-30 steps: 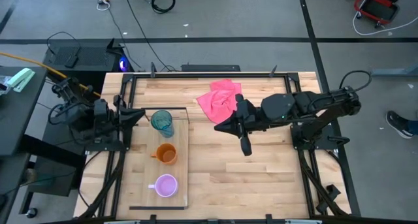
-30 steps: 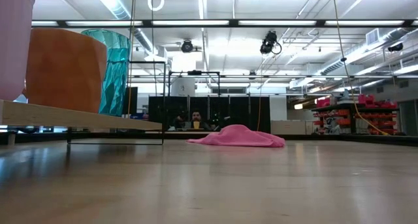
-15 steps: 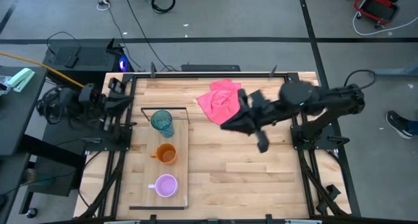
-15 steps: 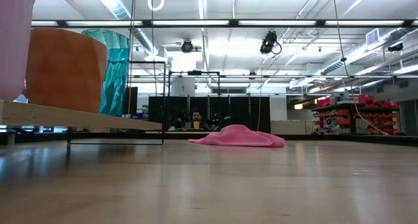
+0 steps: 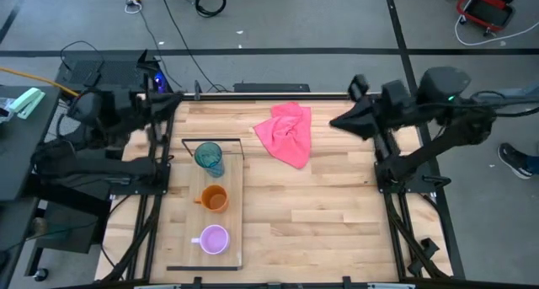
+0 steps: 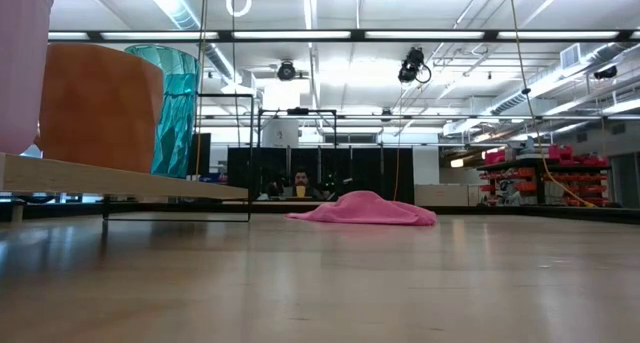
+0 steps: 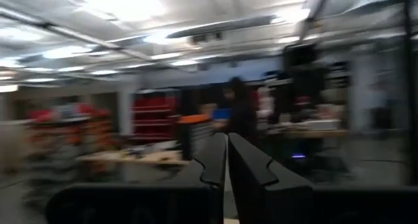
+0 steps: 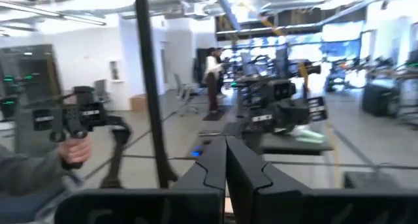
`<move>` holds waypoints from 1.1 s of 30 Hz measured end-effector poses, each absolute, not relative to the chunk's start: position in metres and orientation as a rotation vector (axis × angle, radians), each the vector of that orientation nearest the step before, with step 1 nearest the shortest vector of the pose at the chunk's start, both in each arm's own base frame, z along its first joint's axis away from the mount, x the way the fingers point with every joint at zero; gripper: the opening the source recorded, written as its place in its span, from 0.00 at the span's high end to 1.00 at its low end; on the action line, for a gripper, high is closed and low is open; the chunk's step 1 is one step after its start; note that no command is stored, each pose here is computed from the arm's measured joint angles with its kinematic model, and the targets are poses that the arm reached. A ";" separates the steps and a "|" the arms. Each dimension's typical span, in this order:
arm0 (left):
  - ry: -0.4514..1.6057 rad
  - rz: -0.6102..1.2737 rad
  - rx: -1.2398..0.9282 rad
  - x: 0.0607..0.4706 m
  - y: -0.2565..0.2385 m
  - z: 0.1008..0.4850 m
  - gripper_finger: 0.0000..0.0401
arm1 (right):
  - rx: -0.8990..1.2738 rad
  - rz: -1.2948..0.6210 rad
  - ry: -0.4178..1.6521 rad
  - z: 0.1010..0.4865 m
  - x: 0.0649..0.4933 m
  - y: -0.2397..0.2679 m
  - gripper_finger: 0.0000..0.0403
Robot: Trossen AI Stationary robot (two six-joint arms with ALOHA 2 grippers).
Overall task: Stack small to large cups/mugs on shelf
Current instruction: Return to Home Position
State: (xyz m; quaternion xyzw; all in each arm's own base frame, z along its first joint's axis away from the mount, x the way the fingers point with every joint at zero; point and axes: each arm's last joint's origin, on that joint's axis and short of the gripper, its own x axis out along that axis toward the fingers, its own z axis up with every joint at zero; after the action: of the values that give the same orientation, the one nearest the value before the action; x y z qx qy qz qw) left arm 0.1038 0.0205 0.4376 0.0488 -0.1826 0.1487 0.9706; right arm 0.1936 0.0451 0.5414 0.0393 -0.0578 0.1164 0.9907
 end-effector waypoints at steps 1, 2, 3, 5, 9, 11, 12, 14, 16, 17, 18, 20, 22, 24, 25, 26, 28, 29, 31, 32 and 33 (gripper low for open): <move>-0.361 0.346 0.103 0.106 0.026 0.438 0.94 | 0.067 0.217 -0.117 0.542 0.189 0.041 0.97; -0.353 0.393 0.104 0.107 0.032 0.438 0.94 | 0.060 0.200 -0.123 0.544 0.183 0.036 0.97; -0.345 0.442 0.097 0.108 0.038 0.437 0.94 | 0.054 0.182 -0.121 0.545 0.177 0.032 0.97; -0.326 0.547 0.089 0.106 0.051 0.435 0.93 | 0.036 0.144 -0.121 0.546 0.166 0.024 0.96; -0.305 0.744 0.055 0.097 0.075 0.429 0.91 | 0.005 0.068 -0.113 0.548 0.141 0.009 0.97; -0.306 0.804 0.054 0.091 0.083 0.429 0.91 | -0.006 0.033 -0.119 0.549 0.127 0.004 0.97; -0.300 0.832 0.054 0.089 0.088 0.428 0.91 | -0.013 0.017 -0.121 0.549 0.120 0.002 0.97; -0.300 0.888 0.045 0.084 0.095 0.427 0.92 | -0.033 -0.016 -0.131 0.550 0.104 -0.002 0.97; -0.289 0.944 0.035 0.080 0.102 0.425 0.92 | -0.046 -0.042 -0.161 0.549 0.088 -0.004 0.97; -0.282 0.969 0.020 0.079 0.106 0.424 0.93 | -0.056 -0.053 -0.169 0.547 0.081 -0.004 0.96; -0.278 0.992 0.015 0.077 0.108 0.423 0.93 | -0.061 -0.063 -0.176 0.543 0.074 -0.004 0.96; -0.256 1.032 0.008 0.074 0.113 0.421 0.94 | -0.061 -0.081 -0.208 0.534 0.060 -0.005 0.96; -0.252 1.047 0.012 0.071 0.114 0.420 0.94 | -0.058 -0.102 -0.257 0.524 0.049 -0.005 0.96; -0.252 1.043 0.014 0.071 0.114 0.420 0.94 | -0.055 -0.128 -0.294 0.510 0.039 -0.005 0.96; -0.253 1.042 0.013 0.071 0.114 0.421 0.93 | -0.051 -0.141 -0.306 0.503 0.035 -0.005 0.96; -0.249 1.039 0.012 0.070 0.113 0.420 0.93 | -0.037 -0.161 -0.318 0.496 0.031 -0.005 0.96; -0.219 1.038 0.008 0.070 0.112 0.418 0.92 | -0.015 -0.217 -0.333 0.481 0.024 -0.006 0.96; -0.202 1.040 0.012 0.070 0.112 0.417 0.92 | 0.003 -0.250 -0.329 0.473 0.020 -0.006 0.96; -0.171 1.044 0.013 0.069 0.110 0.414 0.91 | 0.052 -0.302 -0.330 0.456 0.014 -0.008 0.96; -0.164 1.045 0.018 0.069 0.110 0.414 0.91 | 0.076 -0.313 -0.335 0.447 0.012 -0.008 0.96; -0.162 1.045 0.025 0.069 0.110 0.414 0.91 | 0.093 -0.313 -0.348 0.439 0.011 -0.008 0.96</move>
State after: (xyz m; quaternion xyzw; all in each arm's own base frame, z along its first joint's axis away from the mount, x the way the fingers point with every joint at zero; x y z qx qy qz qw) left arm 0.0685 0.1099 0.4142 0.0117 -0.0771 0.4984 0.8635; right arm 0.0107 -0.0077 0.4388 0.0463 -0.1726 -0.1552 0.9716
